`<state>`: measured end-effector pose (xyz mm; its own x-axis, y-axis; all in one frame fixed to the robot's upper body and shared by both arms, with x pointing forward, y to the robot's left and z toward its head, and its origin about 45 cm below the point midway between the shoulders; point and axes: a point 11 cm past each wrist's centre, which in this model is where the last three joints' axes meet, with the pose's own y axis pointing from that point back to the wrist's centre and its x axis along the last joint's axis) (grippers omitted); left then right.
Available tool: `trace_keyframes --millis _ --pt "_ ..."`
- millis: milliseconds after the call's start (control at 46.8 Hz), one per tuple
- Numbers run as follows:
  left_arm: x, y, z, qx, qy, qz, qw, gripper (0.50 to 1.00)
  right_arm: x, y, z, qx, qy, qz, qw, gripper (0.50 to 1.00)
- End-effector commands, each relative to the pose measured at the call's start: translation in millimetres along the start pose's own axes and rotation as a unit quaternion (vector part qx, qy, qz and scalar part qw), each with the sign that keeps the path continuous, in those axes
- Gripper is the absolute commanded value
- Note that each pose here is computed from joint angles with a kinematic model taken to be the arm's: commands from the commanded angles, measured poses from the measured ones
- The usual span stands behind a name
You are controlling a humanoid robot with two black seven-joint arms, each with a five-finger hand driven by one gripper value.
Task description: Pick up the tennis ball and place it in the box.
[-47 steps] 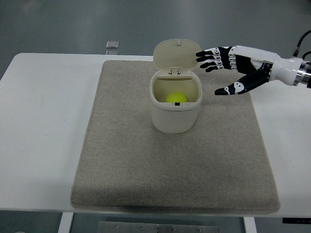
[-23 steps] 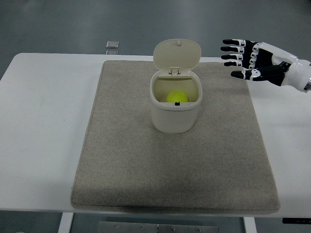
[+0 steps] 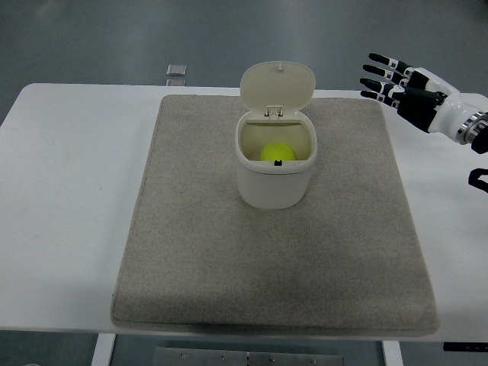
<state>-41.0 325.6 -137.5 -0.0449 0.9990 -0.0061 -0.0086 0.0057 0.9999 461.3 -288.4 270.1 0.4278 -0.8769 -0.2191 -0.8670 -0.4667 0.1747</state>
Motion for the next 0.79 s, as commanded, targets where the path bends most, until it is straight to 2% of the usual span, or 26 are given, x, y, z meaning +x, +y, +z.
trace_keyframes --millis 0,128,385,769 --pt "0.0 0.0 0.0 0.0 0.0 0.0 1.0 0.996 2.2 -4.1 3.5 -0.003 -0.042 0.01 0.999 0.901" --pt "0.0 0.0 0.0 0.0 0.0 0.0 1.0 0.996 7.1 -5.3 16.7 -0.011 -0.075 0.023 0.997 0.901" --pt "0.0 0.0 0.1 0.0 0.001 0.0 1.0 0.996 11.6 -7.2 30.9 -0.011 -0.118 0.038 0.992 0.901" --pt "0.0 0.0 0.0 0.0 0.0 0.0 1.0 0.996 10.7 -7.9 25.4 0.0 -0.119 0.032 0.992 0.905"
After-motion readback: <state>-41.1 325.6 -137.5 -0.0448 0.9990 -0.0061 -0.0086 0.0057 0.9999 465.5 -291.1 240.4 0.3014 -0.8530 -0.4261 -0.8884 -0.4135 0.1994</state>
